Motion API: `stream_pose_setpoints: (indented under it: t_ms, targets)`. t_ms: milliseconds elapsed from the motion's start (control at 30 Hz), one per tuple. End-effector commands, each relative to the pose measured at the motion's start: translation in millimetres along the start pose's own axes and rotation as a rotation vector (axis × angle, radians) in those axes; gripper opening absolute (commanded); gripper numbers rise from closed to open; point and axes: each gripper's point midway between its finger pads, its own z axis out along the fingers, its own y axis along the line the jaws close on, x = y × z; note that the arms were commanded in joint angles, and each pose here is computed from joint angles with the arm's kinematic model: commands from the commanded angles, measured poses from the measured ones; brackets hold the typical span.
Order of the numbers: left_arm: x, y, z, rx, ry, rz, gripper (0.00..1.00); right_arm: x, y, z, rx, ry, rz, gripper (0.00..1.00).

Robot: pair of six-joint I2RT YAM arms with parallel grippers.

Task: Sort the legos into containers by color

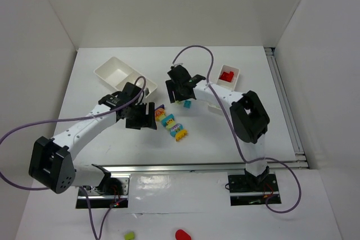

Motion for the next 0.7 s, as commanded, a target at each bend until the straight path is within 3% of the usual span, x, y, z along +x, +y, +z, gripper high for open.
stream_pose_setpoints:
  t_ms: [0, 133, 300, 400, 533, 633, 667]
  targets:
    - [-0.9, -8.9, -7.6, 0.041, -0.045, -0.022, 0.83, -14.7, -11.0, 17.1, 0.048, -0.005, -0.078, 0.75]
    - [2.2, -0.4, -3.3, 0.000, -0.036, -0.027, 0.83, -10.3, -11.4, 39.9, 0.053, 0.030, -0.098, 0.75]
    - [-2.2, 0.8, -4.7, -0.013, -0.053, -0.026, 0.83, -10.3, -11.9, 55.9, 0.048, 0.031, -0.110, 0.67]
    - [-1.3, 2.6, -7.0, -0.021, -0.056, -0.027, 0.83, -10.0, -7.3, 63.3, 0.011, 0.045, -0.102, 0.52]
    - [-2.1, 3.6, -6.9, -0.029, -0.060, -0.036, 0.83, -19.9, -6.7, 51.8, 0.014, 0.016, -0.062, 0.22]
    - [-4.7, 4.3, -5.7, -0.039, -0.062, -0.037, 0.83, -35.2, -20.6, 30.3, 0.051, -0.068, -0.020, 0.20]
    - [-3.9, 5.1, -3.5, -0.043, -0.054, -0.038, 0.84, -56.4, -30.8, 2.5, 0.067, -0.148, 0.015, 0.20]
